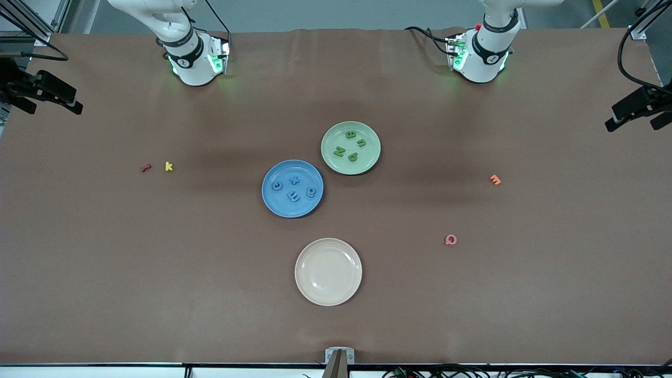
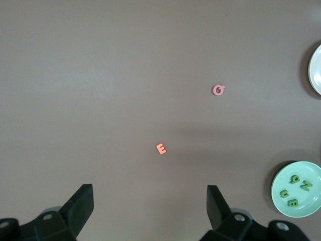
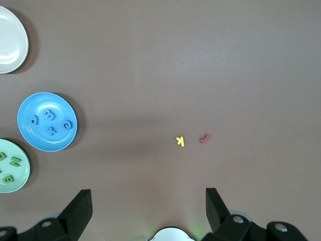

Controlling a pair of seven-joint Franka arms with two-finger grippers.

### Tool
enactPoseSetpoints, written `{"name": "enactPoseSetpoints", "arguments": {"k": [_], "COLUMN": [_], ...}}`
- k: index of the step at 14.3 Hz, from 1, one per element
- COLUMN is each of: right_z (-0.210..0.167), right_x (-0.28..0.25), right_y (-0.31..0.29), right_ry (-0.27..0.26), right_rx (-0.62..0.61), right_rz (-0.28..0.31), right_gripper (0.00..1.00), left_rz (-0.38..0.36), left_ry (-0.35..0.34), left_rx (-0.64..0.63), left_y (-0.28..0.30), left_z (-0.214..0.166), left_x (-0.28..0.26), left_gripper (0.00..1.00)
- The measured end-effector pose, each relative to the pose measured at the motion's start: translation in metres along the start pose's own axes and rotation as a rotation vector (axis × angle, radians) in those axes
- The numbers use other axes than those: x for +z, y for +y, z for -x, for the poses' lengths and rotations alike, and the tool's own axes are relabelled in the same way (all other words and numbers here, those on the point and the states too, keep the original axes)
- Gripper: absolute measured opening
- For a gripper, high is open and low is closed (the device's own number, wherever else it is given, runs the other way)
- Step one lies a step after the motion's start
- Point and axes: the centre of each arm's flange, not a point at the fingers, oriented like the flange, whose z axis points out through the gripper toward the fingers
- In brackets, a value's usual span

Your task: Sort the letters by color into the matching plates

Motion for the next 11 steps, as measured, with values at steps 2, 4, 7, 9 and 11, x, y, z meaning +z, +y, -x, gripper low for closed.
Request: {"name": "enactPoseSetpoints", "arguments": {"k": [2,4,7,9,11], "right_z": [0.0,0.0,0.001,0.001,0.001], "right_x": [0.001,0.001,0.001,0.002,0.002], "right_y": [0.0,0.0,-0.002,-0.004,-0.002], "right_ry": [-0.001,-0.002,-0.003,-0.004,-0.005], "right_rx": [0.0,-0.001,-0.006,-0.01,-0.006], "right_rz": [0.0,0.0,0.0,0.0,-0.001], "right_gripper": [1.0,1.0,1.0,1.0,1.0], "left_rz": [-0.018,-0.025,-0.029,-0.031,-0.033], "left_ry": [0.011,0.025,0.044,0.05,0.054], "left_rx": [0.016,0.022,0.026,0.029,0.032], "left_y": [0.006,0.009,0.012,0.014,0.016], "left_z": [0.004,0.0,-0.013,-0.022,-0.03], "left_x": [-0.005,-0.007,-0.01,-0.011,-0.011], "left_gripper": [1.0,1.0,1.0,1.0,1.0]}}
